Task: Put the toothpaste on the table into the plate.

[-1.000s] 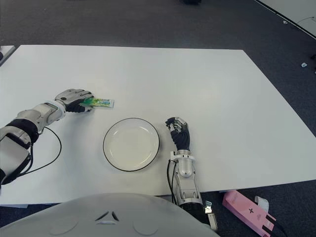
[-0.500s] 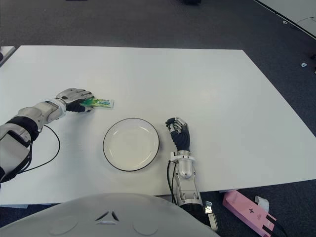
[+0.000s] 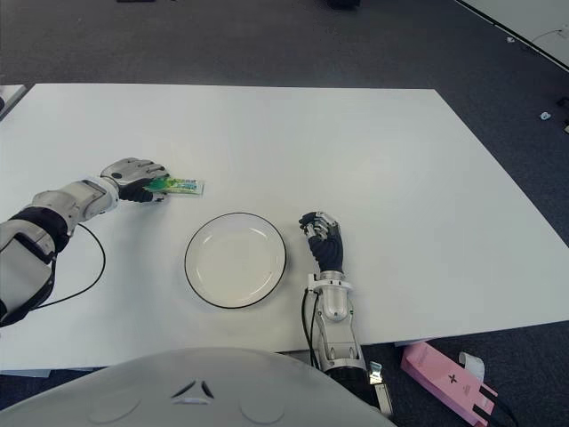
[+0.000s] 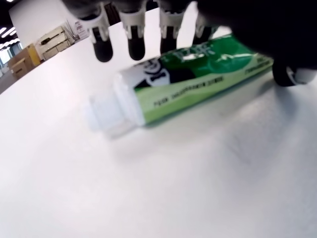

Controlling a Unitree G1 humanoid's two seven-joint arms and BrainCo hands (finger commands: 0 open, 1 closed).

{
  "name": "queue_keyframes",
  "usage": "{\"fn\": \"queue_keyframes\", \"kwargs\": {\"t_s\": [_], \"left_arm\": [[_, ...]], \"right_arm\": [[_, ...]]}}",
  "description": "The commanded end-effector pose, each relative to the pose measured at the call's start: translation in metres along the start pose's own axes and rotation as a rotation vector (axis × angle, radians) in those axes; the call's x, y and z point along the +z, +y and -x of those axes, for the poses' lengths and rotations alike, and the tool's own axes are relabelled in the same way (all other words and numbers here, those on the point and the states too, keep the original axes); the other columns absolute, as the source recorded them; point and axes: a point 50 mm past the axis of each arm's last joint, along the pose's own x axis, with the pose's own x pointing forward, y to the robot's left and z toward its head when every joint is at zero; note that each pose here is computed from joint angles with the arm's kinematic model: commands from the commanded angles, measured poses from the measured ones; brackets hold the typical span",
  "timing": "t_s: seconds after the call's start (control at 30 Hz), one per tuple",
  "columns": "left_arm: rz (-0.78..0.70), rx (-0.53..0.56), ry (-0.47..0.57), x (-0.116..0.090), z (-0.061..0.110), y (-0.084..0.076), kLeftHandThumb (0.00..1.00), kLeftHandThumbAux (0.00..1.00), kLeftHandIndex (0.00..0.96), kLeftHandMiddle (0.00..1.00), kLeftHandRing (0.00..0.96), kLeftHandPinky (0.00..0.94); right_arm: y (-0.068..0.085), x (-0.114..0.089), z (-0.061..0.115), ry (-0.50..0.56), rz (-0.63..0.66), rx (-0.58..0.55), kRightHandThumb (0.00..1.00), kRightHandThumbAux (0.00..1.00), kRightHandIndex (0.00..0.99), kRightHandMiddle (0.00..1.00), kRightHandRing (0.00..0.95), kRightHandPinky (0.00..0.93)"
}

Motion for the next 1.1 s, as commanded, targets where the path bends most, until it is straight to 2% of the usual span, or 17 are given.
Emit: {"fn": "queue_keyframes", "kwargs": {"t_s": [0.03, 0.2, 0.3, 0.5, 0.53, 0.57, 0.73, 0.9, 1.1], "left_arm": [[-0.029, -0.201, -0.023, 0.013, 0.008, -0.043, 0.449, 0.266, 0.0, 0.052, 0.093, 0.223], [-0.004, -0.2, -0.012, 0.013, 0.01, -0.047, 0.539, 0.315, 0.052, 0.186, 0.267, 0.438], [0.023, -0.202, -0.009, 0.014, 0.011, -0.05, 0.611, 0.336, 0.117, 0.264, 0.336, 0.502], [0.116, -0.197, 0.005, 0.014, 0.015, -0.057, 0.707, 0.363, 0.278, 0.367, 0.424, 0.512], [0.139, -0.191, 0.009, 0.014, 0.016, -0.058, 0.723, 0.358, 0.344, 0.419, 0.454, 0.515], [0.158, -0.186, 0.01, 0.014, 0.017, -0.059, 0.729, 0.356, 0.367, 0.437, 0.464, 0.516], [0.202, -0.175, 0.007, 0.015, 0.018, -0.06, 0.772, 0.352, 0.515, 0.581, 0.596, 0.608], [0.303, -0.164, 0.04, 0.014, 0.018, -0.062, 0.78, 0.363, 0.568, 0.678, 0.676, 0.685], [0.357, -0.149, 0.059, 0.015, 0.019, -0.063, 0.784, 0.373, 0.585, 0.732, 0.723, 0.71]], "right_arm": [[-0.001, -0.001, 0.0, 0.014, -0.01, -0.004, 0.705, 0.728, 0.429, 0.49, 0.468, 0.458], [-0.001, -0.001, 0.0, 0.01, -0.018, -0.005, 0.706, 0.726, 0.429, 0.491, 0.468, 0.462], [-0.001, 0.0, 0.0, 0.009, -0.016, -0.003, 0.706, 0.726, 0.429, 0.493, 0.471, 0.466], [-0.002, -0.001, -0.001, 0.004, -0.013, -0.001, 0.706, 0.727, 0.429, 0.493, 0.47, 0.457], [-0.002, -0.001, -0.001, 0.003, -0.011, 0.0, 0.705, 0.727, 0.429, 0.492, 0.47, 0.457], [-0.002, -0.001, -0.001, 0.003, -0.008, 0.001, 0.705, 0.727, 0.429, 0.491, 0.47, 0.456], [-0.002, -0.001, -0.001, 0.004, -0.005, 0.002, 0.704, 0.728, 0.429, 0.489, 0.469, 0.457], [-0.002, 0.0, -0.001, 0.002, -0.005, 0.001, 0.705, 0.728, 0.43, 0.488, 0.469, 0.457], [-0.002, 0.0, -0.002, -0.002, -0.002, 0.001, 0.706, 0.728, 0.43, 0.487, 0.466, 0.444]]}}
